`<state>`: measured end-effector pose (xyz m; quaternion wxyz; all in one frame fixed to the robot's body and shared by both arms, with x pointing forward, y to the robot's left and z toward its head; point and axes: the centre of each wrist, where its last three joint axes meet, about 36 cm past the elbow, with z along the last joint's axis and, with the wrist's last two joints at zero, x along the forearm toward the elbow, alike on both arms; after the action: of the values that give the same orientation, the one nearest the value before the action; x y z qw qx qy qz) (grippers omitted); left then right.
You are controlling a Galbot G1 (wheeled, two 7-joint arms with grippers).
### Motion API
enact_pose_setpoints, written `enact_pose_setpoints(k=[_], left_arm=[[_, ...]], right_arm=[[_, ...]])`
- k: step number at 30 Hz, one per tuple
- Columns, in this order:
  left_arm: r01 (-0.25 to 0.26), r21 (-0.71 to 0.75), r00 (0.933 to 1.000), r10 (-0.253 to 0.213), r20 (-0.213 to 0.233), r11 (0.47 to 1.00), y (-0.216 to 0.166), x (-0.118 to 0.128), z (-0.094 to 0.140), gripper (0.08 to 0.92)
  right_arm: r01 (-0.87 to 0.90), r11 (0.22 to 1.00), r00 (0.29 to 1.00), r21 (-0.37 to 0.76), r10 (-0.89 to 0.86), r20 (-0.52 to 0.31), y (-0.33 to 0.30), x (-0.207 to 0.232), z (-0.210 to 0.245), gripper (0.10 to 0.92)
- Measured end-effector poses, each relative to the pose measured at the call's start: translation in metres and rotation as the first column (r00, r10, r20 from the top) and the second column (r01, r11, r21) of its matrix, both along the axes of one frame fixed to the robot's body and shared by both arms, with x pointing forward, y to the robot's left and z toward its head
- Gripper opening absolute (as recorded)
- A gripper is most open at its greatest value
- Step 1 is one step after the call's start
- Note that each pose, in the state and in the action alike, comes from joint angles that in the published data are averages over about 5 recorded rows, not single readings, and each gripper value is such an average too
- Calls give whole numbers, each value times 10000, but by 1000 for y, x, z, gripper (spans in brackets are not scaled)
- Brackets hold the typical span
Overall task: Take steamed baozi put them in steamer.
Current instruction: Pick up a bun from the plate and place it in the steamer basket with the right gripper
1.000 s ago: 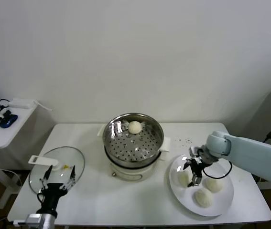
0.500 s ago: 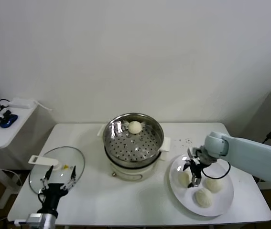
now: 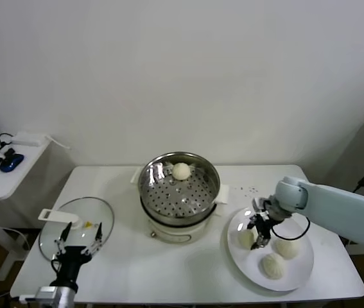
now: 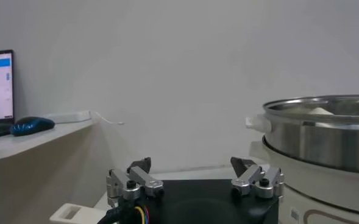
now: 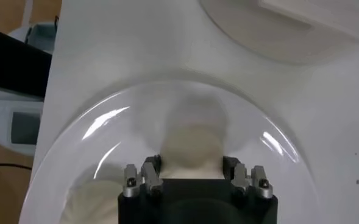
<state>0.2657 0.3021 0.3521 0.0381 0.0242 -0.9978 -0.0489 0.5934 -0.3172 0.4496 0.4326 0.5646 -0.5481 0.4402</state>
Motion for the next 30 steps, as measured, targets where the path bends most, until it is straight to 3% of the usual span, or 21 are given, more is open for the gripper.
enact_pose_setpoints(k=[7,15,30], left_arm=[[14,-3,10000,-14,57,10000,-1,2,3,823],[119,-28,9999,-118,107,9999,-5,5,6,823],[209,6,9995,-209,253,9998,-8,8,12,823]], right_arm=[[111,9998,9999,175,-113,128,-11,4,28,647],[13,9985,9989,556,-39,477,-16,11,91,650],[-978,9894,9904,1077,861,1086,43,31,221,653]])
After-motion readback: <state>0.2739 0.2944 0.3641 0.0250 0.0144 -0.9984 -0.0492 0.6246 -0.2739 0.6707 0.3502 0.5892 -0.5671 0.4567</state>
